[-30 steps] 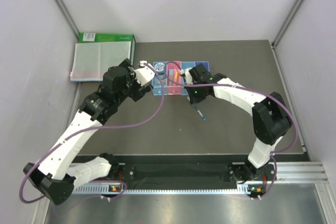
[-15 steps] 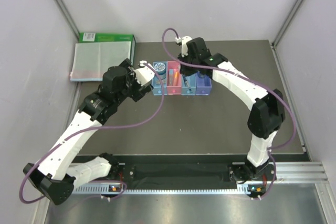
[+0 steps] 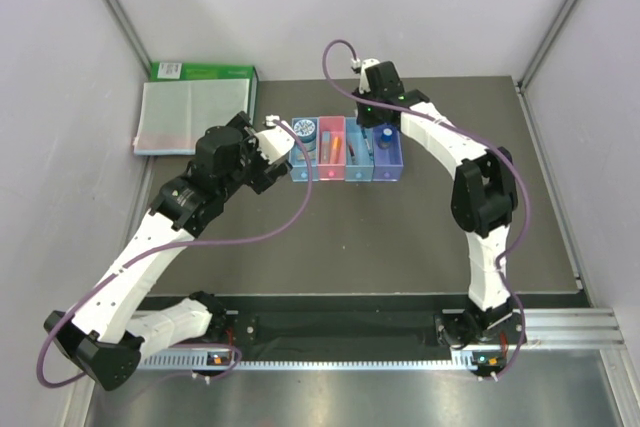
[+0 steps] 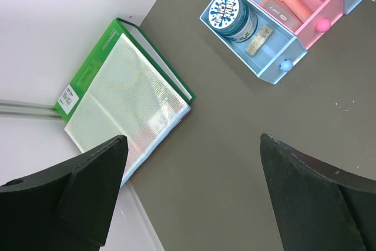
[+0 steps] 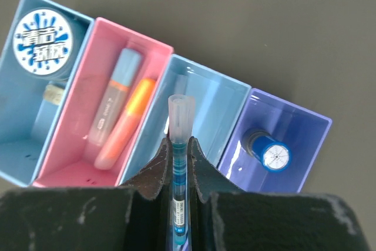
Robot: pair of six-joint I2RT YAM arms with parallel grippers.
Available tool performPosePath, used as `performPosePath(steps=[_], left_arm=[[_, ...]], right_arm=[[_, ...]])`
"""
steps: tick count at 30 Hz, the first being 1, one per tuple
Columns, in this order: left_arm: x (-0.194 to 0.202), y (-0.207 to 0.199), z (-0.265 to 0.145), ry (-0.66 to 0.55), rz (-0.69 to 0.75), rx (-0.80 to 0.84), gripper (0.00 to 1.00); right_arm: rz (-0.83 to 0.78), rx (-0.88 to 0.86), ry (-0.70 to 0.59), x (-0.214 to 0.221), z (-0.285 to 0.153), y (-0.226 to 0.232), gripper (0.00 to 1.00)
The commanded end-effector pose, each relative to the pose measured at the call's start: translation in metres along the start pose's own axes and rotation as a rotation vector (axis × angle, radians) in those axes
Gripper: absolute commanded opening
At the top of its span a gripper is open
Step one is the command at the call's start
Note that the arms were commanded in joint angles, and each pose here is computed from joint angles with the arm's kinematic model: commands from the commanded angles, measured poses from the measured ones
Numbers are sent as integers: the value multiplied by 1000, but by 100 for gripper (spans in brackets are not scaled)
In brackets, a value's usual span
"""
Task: Sort the stationery into containers
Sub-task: Place the pen in the storage box, then reset both arms
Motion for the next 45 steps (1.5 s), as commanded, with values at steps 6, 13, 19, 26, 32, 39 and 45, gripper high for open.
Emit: performPosePath(steps=[6, 13, 19, 26, 32, 39, 45], left_arm=[[-5, 6, 0, -23, -15, -27, 99], [-4, 3, 1, -28, -13, -22, 99], [-3, 2, 2, -31, -20, -19, 99], [-2, 0, 4, -35, -28, -14, 99], [-2, -2, 6, -38, -46, -12, 99], [-9, 1, 5, -45, -99, -20, 99], [-21, 4, 4, -38, -183, -11, 99]], right_arm=[[-2, 6, -68, -15, 12, -2, 0], [-1, 10, -50, -8, 19, -2, 0], [-10, 8, -23, 2, 23, -1, 3], [-22, 6, -28, 1, 24, -1, 29], [-29, -1, -54, -9, 17, 3, 37], [-57, 5, -169, -50, -29, 7, 80], [-177, 58, -288, -88, -116, 6, 100]])
Point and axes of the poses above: each gripper's point midway between its finger pads, its own z axis out along the fingers, its own y axis along the line the jaws close on, x = y × z, the point moved 4 cm from there along -z, back along the fingers, and after that the axes turned 2 degrees about -z, right-handed, at the moved point
